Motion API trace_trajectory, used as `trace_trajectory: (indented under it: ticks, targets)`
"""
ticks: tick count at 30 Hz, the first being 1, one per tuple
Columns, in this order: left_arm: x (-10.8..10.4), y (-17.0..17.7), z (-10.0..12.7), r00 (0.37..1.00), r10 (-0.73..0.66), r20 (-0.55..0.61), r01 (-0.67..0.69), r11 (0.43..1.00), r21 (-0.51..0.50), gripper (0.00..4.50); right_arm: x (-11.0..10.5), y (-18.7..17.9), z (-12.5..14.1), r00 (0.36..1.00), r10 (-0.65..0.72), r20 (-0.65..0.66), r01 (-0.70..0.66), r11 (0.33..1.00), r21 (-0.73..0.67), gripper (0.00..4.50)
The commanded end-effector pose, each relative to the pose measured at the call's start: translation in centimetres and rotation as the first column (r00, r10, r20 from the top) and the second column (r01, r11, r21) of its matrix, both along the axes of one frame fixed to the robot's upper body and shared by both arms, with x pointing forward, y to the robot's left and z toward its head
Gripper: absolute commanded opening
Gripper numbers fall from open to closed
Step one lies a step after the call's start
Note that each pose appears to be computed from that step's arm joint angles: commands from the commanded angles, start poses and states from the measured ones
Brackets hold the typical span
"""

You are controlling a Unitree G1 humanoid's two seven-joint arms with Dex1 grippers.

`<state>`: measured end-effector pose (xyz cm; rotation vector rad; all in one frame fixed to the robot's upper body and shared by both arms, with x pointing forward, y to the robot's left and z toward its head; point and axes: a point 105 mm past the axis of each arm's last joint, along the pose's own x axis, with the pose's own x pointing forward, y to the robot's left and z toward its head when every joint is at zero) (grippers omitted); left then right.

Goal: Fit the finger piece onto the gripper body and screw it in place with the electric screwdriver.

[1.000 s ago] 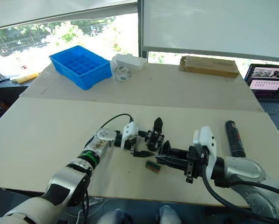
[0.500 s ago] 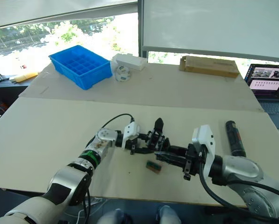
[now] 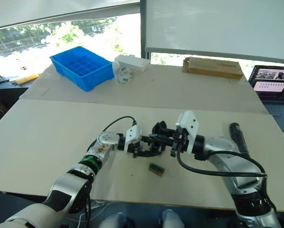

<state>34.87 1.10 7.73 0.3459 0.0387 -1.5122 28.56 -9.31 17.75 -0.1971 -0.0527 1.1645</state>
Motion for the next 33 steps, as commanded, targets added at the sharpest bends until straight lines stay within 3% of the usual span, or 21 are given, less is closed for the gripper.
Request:
trace_trajectory:
  ticks: [1,10,33]
  targets:
    - [0.0,0.3,-1.1,0.999,0.028,-0.026,-0.027,0.999,0.042,2.28,-0.2,0.5,0.7,0.998,0.034,0.049,-0.034,0.999,-0.008,0.41]
    - [-0.1,0.3,-1.3,0.999,0.031,-0.036,-0.03,0.998,0.05,2.28,-0.1,0.3,-1.4,1.0,0.015,0.002,-0.015,0.997,-0.072,0.41]
    - [-0.5,0.6,-2.0,0.998,0.031,-0.059,-0.027,0.998,0.061,2.28,0.6,-1.0,-3.3,0.996,-0.055,-0.07,0.044,0.988,-0.147,0.41]
